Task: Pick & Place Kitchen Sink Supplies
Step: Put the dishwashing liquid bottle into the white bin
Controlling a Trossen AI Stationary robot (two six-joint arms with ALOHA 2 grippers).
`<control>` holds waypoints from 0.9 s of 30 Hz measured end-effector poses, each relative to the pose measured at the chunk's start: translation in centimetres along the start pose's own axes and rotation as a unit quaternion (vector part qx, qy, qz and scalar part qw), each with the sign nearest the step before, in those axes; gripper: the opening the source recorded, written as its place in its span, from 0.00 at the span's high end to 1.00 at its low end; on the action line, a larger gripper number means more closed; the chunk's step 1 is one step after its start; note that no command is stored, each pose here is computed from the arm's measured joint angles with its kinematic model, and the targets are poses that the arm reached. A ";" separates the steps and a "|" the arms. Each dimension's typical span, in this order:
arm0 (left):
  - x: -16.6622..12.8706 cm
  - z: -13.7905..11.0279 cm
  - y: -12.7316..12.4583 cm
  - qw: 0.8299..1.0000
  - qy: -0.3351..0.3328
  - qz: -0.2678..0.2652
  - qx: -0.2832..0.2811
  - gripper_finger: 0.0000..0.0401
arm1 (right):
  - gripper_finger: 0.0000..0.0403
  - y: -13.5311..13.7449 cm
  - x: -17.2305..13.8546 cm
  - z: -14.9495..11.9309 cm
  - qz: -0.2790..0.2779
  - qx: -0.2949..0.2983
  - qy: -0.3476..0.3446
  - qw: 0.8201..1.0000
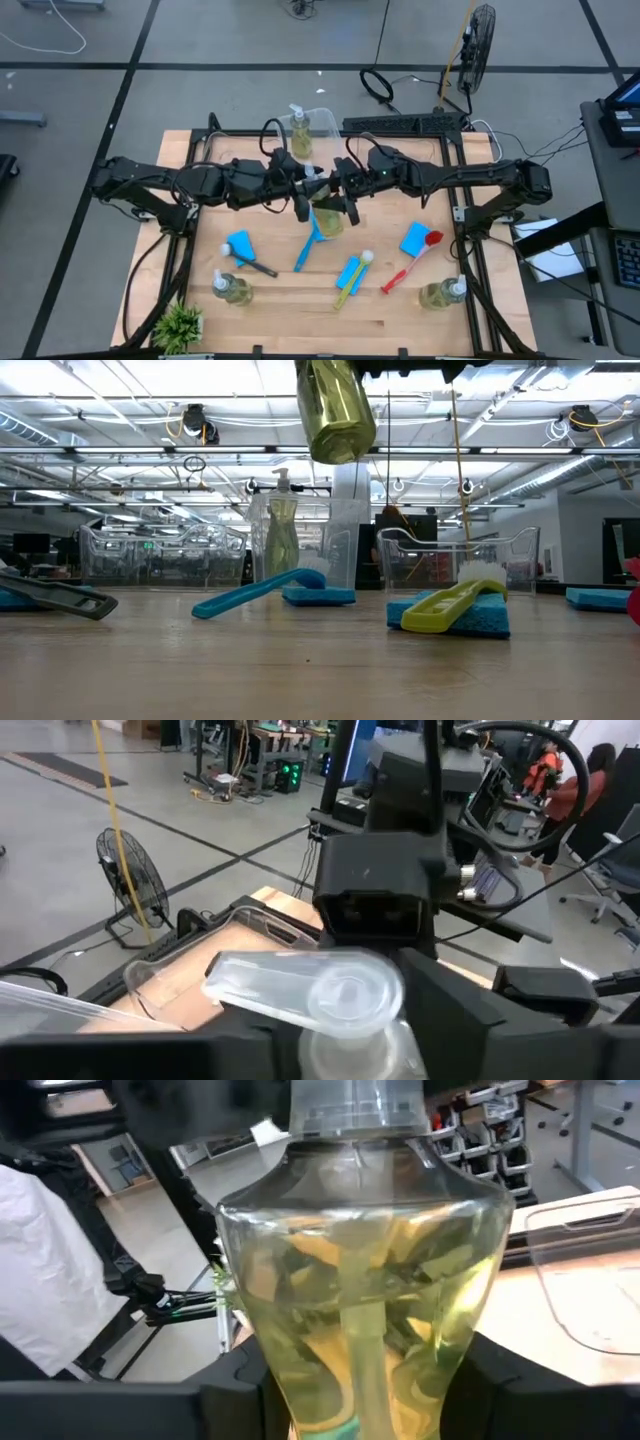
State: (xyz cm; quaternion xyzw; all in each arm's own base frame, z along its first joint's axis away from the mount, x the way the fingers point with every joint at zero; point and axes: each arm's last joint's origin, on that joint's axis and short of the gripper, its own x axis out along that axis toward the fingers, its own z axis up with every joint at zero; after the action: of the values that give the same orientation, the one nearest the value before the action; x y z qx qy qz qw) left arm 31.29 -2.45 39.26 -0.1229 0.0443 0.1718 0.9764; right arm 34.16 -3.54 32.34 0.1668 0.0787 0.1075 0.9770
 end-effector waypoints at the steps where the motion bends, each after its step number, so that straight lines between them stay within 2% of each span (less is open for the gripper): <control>1: 0.0 0.0 0.1 1.000 -0.001 0.002 0.008 0.55 | 0.60 -0.2 -0.1 0.0 -0.003 0.001 -0.001 1.000; 7: -1.4 1.3 0.5 0.998 -0.027 0.032 0.048 0.39 | 0.60 -1.3 -0.8 0.8 -0.023 0.004 -0.019 1.000; 13: -3.7 3.3 1.2 0.994 -0.067 0.051 0.066 0.29 | 0.60 -3.2 -2.0 1.6 -0.076 0.002 -0.041 0.996; 18: -4.4 3.6 1.4 0.994 -0.067 0.051 0.070 0.26 | 0.60 -4.9 -3.5 3.4 -0.151 -0.054 -0.106 0.981; 22: -4.7 3.4 1.4 0.995 -0.055 0.052 0.072 0.26 | 0.60 -6.4 -4.8 4.6 -0.182 -0.084 -0.149 0.968; 27: -4.5 2.7 1.6 0.996 -0.024 0.056 0.069 0.28 | 0.60 -7.9 -5.9 5.1 -0.253 -0.113 -0.161 0.947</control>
State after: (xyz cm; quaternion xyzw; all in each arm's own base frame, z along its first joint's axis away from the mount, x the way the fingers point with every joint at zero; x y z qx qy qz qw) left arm 26.67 -1.80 42.06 -0.0485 0.0396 0.2259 0.9721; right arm 30.85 -13.76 35.12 0.0446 -0.0524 -0.1635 0.9841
